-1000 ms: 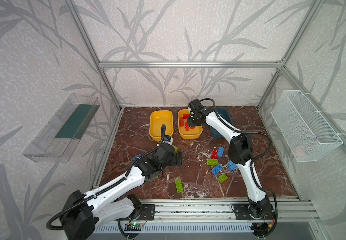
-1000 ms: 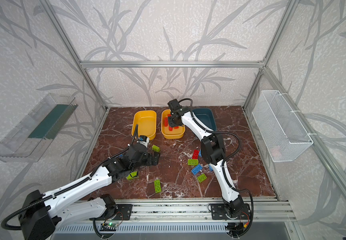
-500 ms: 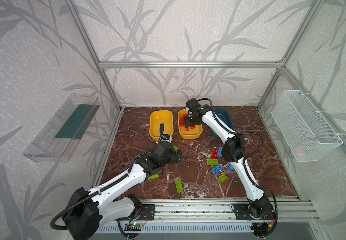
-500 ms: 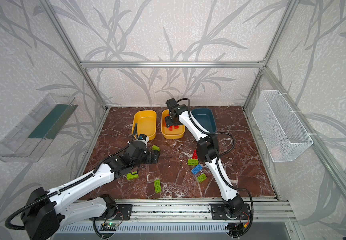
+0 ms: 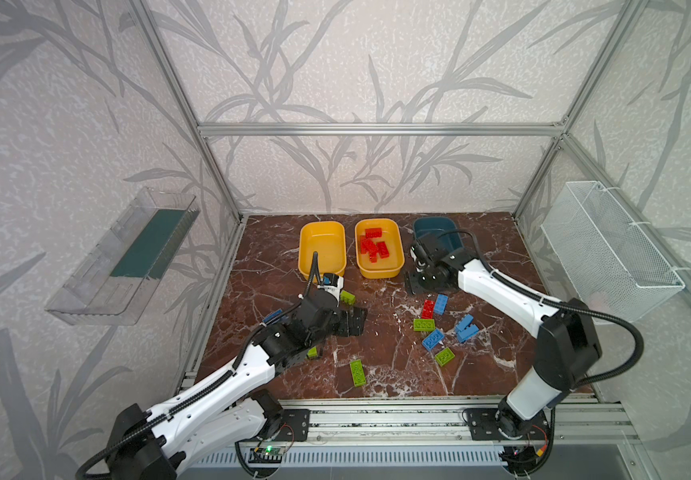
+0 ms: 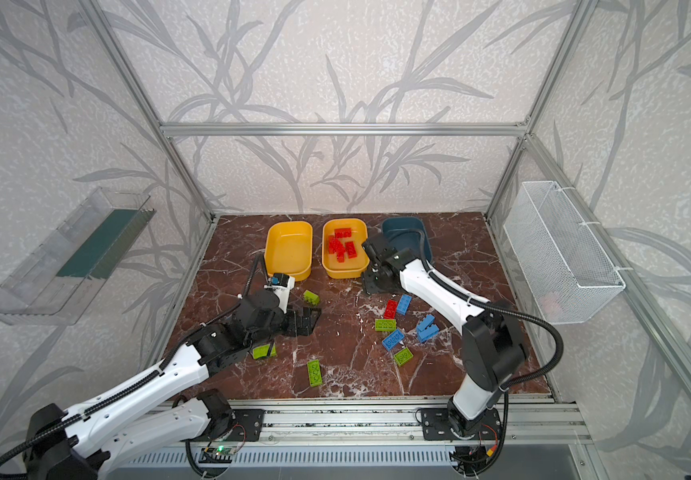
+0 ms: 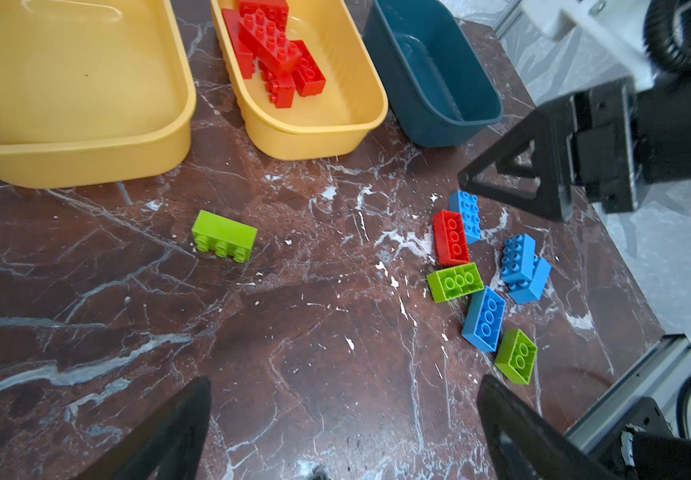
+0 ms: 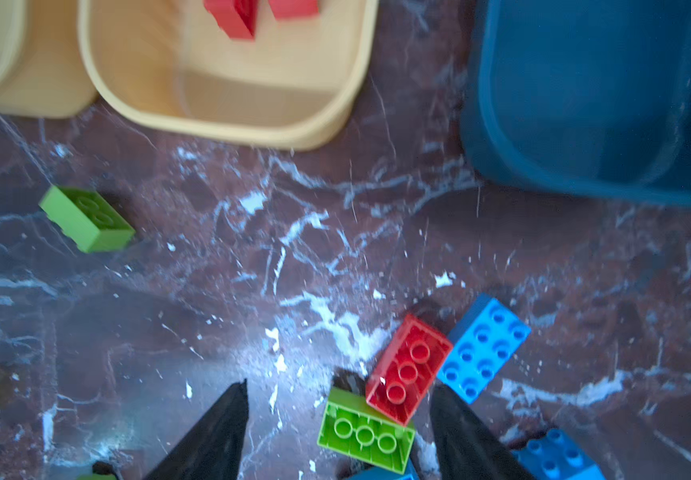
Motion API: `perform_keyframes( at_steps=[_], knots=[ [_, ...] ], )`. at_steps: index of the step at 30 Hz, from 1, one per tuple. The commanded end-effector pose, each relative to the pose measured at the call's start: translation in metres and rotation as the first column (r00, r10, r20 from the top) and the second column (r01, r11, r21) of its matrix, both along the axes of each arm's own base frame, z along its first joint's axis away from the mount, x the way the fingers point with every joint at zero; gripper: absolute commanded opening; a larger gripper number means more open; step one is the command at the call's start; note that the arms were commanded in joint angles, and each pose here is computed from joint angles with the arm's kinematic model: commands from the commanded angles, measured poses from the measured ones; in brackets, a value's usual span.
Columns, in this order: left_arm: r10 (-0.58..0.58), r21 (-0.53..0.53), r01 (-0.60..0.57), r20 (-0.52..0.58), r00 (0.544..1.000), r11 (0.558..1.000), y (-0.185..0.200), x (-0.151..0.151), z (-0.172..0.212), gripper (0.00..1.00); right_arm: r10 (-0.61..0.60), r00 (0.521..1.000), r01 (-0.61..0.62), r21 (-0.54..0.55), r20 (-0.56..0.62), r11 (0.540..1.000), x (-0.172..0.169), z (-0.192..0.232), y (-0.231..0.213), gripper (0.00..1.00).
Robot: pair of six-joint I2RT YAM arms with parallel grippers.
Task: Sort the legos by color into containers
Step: 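Lower the right gripper onto the last red brick and grasp it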
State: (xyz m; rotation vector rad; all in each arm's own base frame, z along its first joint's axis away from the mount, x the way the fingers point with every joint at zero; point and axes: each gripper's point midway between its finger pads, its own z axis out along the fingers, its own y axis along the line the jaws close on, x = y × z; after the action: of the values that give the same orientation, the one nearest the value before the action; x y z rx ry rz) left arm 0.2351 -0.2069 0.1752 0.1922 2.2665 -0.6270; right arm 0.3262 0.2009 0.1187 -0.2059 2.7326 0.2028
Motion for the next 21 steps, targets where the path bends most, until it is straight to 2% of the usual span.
perform_keyframes(
  at_steps=[1,4,8,15,21],
  knots=[
    [-0.037,0.000,0.037,-0.027,0.999,0.999,-0.006,-0.015,-0.006,0.99,-0.079,0.997,0.080,0.065,-0.006,0.995,-0.021,-0.014,-0.006,0.69],
    [-0.053,-0.006,0.053,-0.028,0.998,0.999,-0.013,-0.022,-0.005,0.99,-0.106,0.994,0.108,0.082,-0.024,0.991,-0.040,-0.028,-0.014,0.69],
    [-0.063,-0.020,0.063,-0.024,0.998,0.998,-0.019,-0.029,-0.003,0.99,-0.136,0.991,0.137,0.095,-0.021,0.986,-0.048,-0.035,-0.021,0.67],
    [-0.043,0.001,0.043,-0.019,0.999,0.999,-0.013,-0.031,-0.002,0.99,-0.203,0.978,0.207,0.143,-0.045,0.968,-0.044,-0.050,-0.018,0.65],
    [-0.020,0.022,0.020,-0.012,1.000,1.000,-0.004,-0.032,-0.002,0.99,-0.325,0.941,0.335,0.112,-0.096,0.936,-0.035,-0.067,-0.033,0.64]
  ],
)
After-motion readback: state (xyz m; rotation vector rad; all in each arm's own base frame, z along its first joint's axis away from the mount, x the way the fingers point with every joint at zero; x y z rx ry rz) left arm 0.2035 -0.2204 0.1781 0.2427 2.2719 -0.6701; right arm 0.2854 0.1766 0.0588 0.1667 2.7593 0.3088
